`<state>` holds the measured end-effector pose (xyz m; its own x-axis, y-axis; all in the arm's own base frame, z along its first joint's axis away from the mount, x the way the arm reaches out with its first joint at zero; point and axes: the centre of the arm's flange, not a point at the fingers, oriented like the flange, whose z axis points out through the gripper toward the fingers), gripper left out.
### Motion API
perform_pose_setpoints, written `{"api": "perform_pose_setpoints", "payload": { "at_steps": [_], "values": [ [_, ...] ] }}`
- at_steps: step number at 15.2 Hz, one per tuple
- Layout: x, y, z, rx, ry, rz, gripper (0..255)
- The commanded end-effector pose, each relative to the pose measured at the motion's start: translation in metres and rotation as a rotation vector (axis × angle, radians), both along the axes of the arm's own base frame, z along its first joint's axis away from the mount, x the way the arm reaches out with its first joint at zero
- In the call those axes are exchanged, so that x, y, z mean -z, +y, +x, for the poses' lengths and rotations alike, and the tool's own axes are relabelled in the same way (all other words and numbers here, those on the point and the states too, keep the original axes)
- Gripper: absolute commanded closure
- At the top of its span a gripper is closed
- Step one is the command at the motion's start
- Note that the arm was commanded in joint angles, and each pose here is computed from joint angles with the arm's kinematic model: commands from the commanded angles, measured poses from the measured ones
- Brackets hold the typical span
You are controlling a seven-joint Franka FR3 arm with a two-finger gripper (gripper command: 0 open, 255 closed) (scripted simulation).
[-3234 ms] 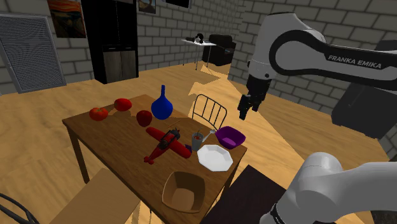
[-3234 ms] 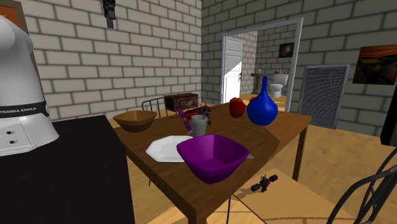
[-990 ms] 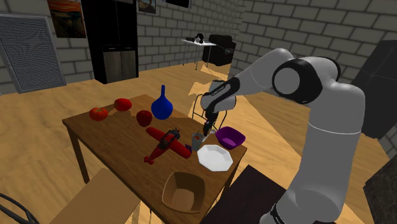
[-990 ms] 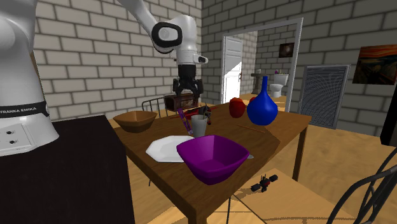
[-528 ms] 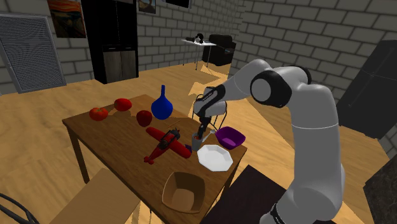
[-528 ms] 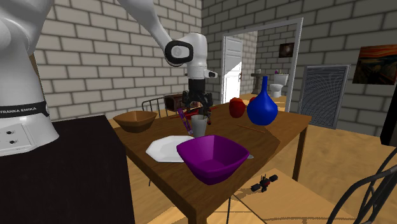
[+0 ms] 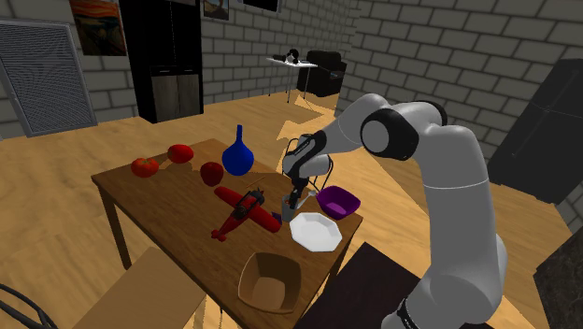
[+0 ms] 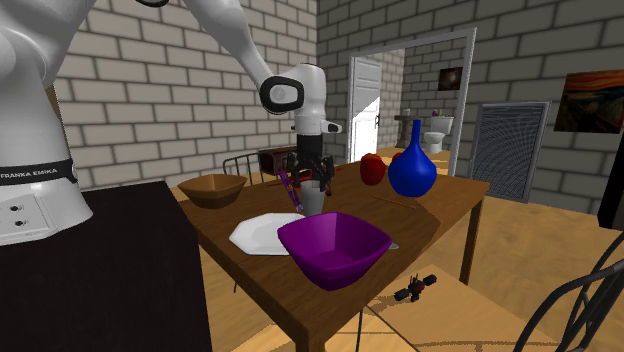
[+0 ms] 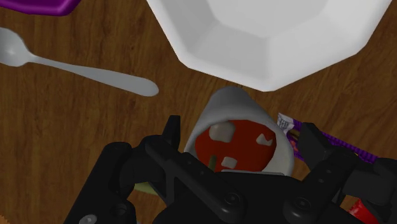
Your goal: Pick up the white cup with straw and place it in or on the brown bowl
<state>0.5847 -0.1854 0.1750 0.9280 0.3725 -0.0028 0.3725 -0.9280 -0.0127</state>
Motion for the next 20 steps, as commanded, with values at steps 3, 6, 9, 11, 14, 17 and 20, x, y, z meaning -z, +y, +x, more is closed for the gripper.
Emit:
{"api": "perform_pose_setpoints", "payload": {
  "at_steps": [3, 6, 9, 11, 14, 17, 20],
  "values": [
    [0.0, 0.0, 0.0, 0.0, 0.0, 0.0, 0],
    [0.0, 0.0, 0.0, 0.0, 0.0, 0.0, 255],
    [0.0, 0.0, 0.0, 0.0, 0.0, 0.0, 255],
    [0.0, 0.0, 0.0, 0.0, 0.0, 0.0, 255],
    [0.0, 0.0, 0.0, 0.0, 0.0, 0.0, 255],
    [-0.01, 0.0, 0.0, 0.0, 0.0, 0.0, 255],
    [-0.026, 0.0, 0.0, 0.0, 0.0, 0.0, 255]
  ]
}}
